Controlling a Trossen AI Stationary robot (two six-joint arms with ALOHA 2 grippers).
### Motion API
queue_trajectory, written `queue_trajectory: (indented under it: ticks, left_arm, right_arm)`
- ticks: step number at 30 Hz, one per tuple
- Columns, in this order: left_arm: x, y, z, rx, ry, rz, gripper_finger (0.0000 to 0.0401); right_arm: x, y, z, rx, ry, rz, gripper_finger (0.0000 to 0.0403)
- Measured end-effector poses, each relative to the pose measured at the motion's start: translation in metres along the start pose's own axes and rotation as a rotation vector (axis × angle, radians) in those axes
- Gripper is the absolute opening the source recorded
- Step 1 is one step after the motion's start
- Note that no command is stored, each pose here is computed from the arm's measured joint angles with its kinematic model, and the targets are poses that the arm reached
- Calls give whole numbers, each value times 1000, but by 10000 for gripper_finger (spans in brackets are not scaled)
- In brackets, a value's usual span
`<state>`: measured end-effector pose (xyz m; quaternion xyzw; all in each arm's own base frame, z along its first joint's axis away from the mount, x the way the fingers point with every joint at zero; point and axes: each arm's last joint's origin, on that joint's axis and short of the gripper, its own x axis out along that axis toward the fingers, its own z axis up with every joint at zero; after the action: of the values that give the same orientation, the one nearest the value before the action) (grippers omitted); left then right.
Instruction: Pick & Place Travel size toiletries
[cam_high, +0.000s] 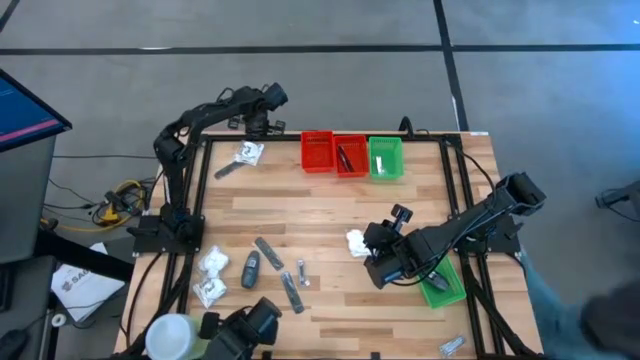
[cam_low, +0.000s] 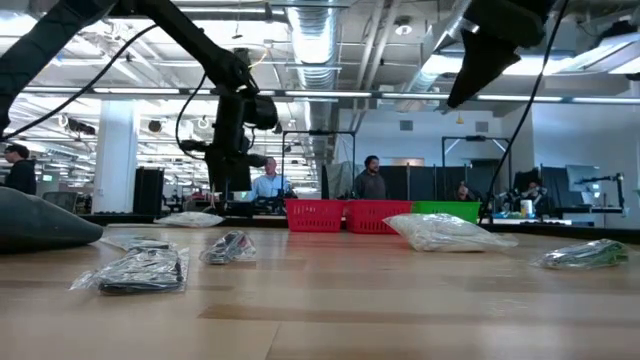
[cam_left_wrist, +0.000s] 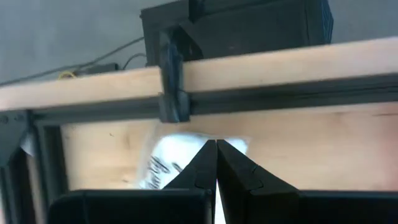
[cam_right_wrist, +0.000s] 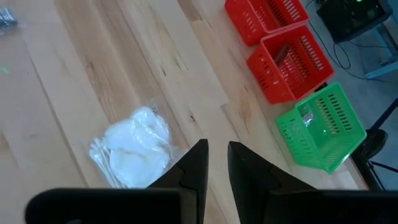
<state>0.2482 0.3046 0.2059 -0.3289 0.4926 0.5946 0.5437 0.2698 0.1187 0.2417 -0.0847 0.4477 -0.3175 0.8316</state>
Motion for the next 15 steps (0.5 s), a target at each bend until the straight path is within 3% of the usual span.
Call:
queue_trajectory:
  ticks: [3, 6, 8, 12, 15]
  left_arm:
    - [4, -5, -1, -42, 6, -14, 2]
    - [7, -11, 1, -88, 9, -98, 5]
    - [6, -16, 4, -148, -12, -175, 7]
    - [-6, -28, 16, -383, -90, -375, 7]
    - [-18, -36, 20, -406, -64, -566, 6]
  right_arm:
    - [5, 2, -5, 0, 2, 0, 53]
    - [6, 2, -6, 1, 3, -2, 53]
    - [6, 2, -6, 2, 1, -1, 53]
    - [6, 1, -6, 1, -2, -3, 53]
    - [4, 0, -5, 7, -10, -4, 53]
